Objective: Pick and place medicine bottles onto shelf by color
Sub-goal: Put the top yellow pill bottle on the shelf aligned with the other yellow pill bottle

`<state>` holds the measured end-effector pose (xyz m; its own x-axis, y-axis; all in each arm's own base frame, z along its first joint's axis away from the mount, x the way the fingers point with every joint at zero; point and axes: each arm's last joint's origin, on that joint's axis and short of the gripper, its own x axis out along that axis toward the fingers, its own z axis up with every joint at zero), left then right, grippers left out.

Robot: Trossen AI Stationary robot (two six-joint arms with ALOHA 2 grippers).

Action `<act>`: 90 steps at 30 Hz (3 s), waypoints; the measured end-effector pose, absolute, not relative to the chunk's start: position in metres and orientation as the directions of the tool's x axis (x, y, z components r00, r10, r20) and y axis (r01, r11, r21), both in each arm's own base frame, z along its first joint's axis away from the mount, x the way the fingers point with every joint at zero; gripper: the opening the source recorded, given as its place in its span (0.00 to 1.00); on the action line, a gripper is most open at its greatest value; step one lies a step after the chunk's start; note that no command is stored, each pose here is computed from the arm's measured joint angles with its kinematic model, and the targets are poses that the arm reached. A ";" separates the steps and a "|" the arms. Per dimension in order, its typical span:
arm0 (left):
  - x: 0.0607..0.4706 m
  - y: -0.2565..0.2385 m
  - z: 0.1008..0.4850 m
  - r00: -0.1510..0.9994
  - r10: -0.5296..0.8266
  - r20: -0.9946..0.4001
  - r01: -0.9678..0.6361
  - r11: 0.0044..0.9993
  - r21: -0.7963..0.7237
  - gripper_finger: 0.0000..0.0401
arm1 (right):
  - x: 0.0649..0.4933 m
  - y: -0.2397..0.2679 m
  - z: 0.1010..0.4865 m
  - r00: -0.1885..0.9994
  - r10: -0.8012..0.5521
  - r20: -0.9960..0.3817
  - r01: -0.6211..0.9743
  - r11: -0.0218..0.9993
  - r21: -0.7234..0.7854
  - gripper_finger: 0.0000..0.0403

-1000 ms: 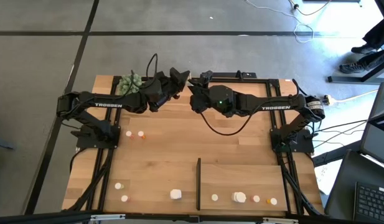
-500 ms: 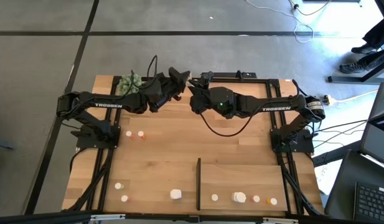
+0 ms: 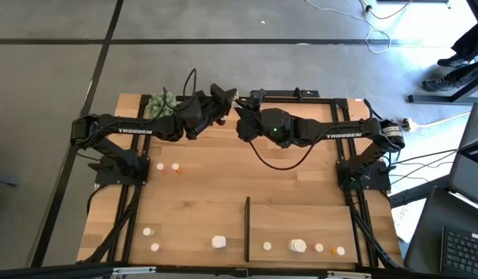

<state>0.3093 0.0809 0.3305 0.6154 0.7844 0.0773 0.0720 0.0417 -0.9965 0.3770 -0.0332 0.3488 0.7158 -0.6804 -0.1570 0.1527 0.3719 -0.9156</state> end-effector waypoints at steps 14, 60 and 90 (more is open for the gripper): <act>0.309 0.081 0.331 0.616 0.784 0.077 0.071 0.042 -0.997 0.30 | 0.377 -0.034 0.349 0.713 -0.684 -0.155 0.152 0.367 -0.918 0.29; 0.309 0.080 0.331 0.624 0.777 0.079 0.073 0.042 -0.996 0.30 | 0.378 -0.037 0.349 0.738 -0.657 -0.151 0.171 0.399 -0.901 0.29; 0.311 0.073 0.333 0.663 0.741 0.104 0.105 0.046 -0.993 0.30 | 0.377 -0.026 0.349 0.712 -0.687 -0.149 0.178 0.382 -0.907 0.29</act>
<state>0.3115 0.0734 0.3333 0.6634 0.7410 0.1043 0.1050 0.0459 -0.9934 0.3774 -0.0255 0.3492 0.7116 -0.6866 -0.1491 0.1781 0.3815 -0.9070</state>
